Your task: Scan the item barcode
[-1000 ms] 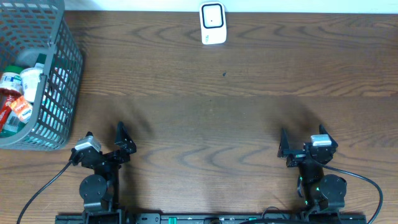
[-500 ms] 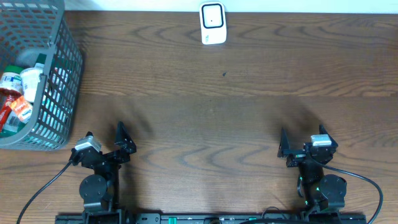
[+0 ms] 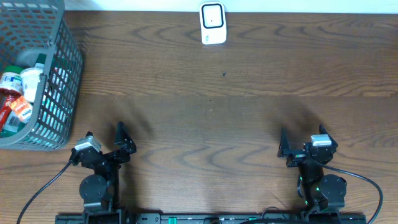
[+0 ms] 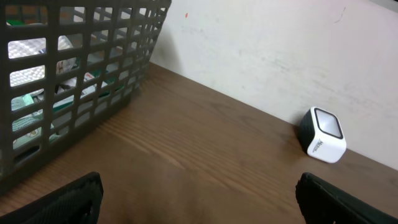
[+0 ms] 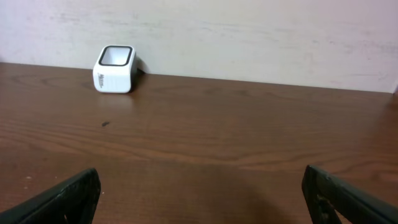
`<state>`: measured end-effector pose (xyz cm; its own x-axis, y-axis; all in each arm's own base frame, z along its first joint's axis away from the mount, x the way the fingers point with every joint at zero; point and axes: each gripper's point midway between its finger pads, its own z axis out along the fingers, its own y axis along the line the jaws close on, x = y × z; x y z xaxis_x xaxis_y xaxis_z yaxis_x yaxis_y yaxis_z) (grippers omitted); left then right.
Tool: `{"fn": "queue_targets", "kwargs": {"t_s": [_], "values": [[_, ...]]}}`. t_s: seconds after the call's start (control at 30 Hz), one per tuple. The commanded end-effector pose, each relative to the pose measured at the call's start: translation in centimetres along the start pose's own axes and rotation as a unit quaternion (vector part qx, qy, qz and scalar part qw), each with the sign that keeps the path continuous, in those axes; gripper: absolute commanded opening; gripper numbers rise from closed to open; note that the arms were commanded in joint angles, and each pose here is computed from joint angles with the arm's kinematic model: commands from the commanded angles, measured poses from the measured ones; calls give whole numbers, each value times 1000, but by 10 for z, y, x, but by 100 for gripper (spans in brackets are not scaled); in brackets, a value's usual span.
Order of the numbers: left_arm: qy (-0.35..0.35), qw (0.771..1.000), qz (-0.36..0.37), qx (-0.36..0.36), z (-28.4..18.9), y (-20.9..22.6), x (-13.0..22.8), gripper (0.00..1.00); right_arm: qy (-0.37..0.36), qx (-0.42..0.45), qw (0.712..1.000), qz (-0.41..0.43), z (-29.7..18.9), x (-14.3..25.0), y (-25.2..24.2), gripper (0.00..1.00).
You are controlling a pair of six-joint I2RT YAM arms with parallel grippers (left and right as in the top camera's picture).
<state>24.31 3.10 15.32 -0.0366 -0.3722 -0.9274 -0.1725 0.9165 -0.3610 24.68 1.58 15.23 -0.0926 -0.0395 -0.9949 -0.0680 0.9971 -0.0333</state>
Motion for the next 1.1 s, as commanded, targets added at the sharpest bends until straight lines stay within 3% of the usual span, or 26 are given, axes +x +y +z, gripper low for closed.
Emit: {"fn": "queue_targets", "kwargs": {"t_s": [0.0,0.77,1.07], "values": [[15,999,1,-35,0,15,11,98,5,3,1000,-4,0,2,-2,99],[13,999,0,-34,0,14,10,98,5,3,1000,-4,0,2,-2,99],[-31,999,-6,-4,-11,-9,-40,98,5,3,1000,-4,0,2,-2,99]]}}
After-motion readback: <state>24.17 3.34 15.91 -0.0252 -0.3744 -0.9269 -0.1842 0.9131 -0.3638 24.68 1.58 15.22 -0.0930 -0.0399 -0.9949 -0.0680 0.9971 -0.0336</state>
